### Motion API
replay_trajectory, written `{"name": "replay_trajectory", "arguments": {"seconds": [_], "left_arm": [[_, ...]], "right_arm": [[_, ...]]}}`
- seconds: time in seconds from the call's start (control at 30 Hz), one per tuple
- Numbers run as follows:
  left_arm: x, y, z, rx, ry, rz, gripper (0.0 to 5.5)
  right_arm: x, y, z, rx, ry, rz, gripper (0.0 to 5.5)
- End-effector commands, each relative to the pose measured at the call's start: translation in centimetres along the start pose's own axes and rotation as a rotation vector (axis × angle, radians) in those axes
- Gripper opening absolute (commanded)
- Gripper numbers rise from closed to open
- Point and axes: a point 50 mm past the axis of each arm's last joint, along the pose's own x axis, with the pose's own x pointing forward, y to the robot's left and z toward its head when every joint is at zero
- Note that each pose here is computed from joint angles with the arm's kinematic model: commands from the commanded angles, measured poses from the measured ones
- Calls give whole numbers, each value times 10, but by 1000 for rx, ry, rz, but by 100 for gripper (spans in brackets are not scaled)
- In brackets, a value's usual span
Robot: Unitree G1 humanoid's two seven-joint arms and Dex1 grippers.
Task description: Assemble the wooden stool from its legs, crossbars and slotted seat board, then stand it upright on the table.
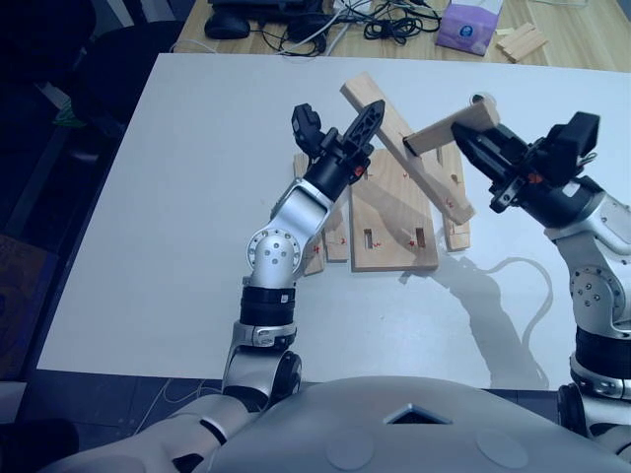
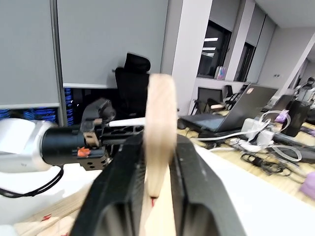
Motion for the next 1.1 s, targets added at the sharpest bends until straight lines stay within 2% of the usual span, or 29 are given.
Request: {"name": "replay_trajectory", "arguments": {"seconds": [0.03,0.2,0.5,0.53,0.7,0.8,0.93,1.03,1.1], "left_arm": [[8,-12,-17,-111,-11,-41,102],[7,-13,-11,-85,-47,-21,102],[-6,-13,27,254,-256,111,102],[-10,-16,30,329,-266,122,102],[-26,-40,25,570,-284,128,102],[-32,-46,23,619,-289,149,102],[-38,-45,23,647,-281,168,102],[-36,-47,26,658,-291,164,102],[-35,-48,27,665,-297,159,102]], "right_arm": [[-6,-4,-12,7,54,-25,143],[-19,-3,-23,25,135,19,242],[-66,-6,-37,44,333,66,404],[-69,-5,-37,57,344,83,407],[-76,26,-42,200,423,290,316],[-70,32,-49,203,457,342,266],[-66,48,-84,143,634,448,194],[-60,57,-101,190,671,518,125],[-48,55,-109,124,679,496,71]]}}
